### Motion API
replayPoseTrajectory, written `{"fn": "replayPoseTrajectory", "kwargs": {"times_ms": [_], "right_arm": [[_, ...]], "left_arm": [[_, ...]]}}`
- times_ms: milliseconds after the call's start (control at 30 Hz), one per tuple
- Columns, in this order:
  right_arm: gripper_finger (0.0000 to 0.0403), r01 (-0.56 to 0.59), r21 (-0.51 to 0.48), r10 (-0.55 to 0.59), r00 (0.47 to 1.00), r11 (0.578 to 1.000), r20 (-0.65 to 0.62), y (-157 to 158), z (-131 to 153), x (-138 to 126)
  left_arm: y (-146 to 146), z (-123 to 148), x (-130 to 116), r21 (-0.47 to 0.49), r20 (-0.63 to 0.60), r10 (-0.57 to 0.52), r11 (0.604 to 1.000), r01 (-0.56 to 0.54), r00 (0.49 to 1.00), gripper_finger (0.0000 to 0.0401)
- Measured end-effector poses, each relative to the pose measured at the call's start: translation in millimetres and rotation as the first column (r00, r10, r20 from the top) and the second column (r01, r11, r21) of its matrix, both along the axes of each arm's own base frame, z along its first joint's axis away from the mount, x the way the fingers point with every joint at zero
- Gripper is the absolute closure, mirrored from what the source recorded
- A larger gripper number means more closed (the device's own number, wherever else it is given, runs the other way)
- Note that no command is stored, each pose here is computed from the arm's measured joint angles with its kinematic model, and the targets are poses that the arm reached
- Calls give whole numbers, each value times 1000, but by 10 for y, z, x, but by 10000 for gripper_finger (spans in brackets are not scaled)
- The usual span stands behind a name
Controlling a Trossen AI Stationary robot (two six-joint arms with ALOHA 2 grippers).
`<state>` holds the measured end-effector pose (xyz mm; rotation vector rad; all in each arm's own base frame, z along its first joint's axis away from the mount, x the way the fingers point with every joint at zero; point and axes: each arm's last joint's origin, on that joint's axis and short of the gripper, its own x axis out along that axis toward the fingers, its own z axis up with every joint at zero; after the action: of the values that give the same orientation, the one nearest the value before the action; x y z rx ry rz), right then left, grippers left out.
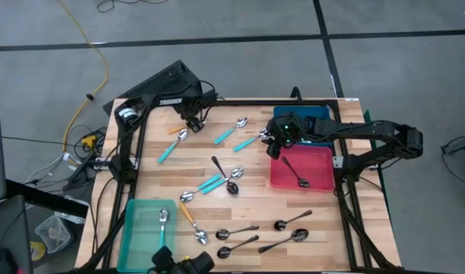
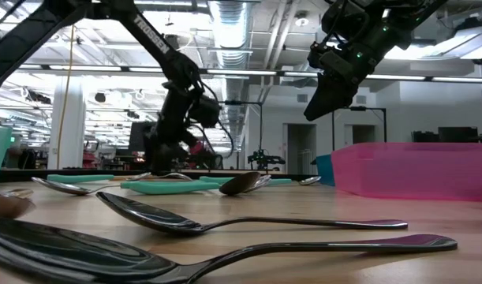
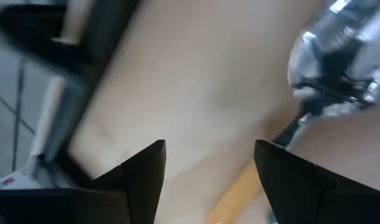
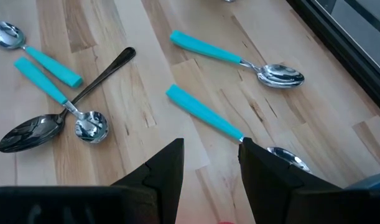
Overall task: Sort silverware by color (type)
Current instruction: Put the yellow spoon into the blue bin
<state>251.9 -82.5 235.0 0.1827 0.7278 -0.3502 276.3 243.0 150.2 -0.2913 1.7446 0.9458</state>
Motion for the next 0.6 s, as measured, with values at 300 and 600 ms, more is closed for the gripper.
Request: {"fn": "replayPoseTrajectory", "kwargs": {"times_ms": [300,600], "right_arm": [[228,0,-1,0,1000,1000,0,0,1,0],[228,1,1,-1,1000,1000,-4,0,-3,-2]], "left_arm": [[-183,-14,234,-164,66,-81,982,90,995,170],[-348,315,624,-145,234,-177,966,214,956,170]]}}
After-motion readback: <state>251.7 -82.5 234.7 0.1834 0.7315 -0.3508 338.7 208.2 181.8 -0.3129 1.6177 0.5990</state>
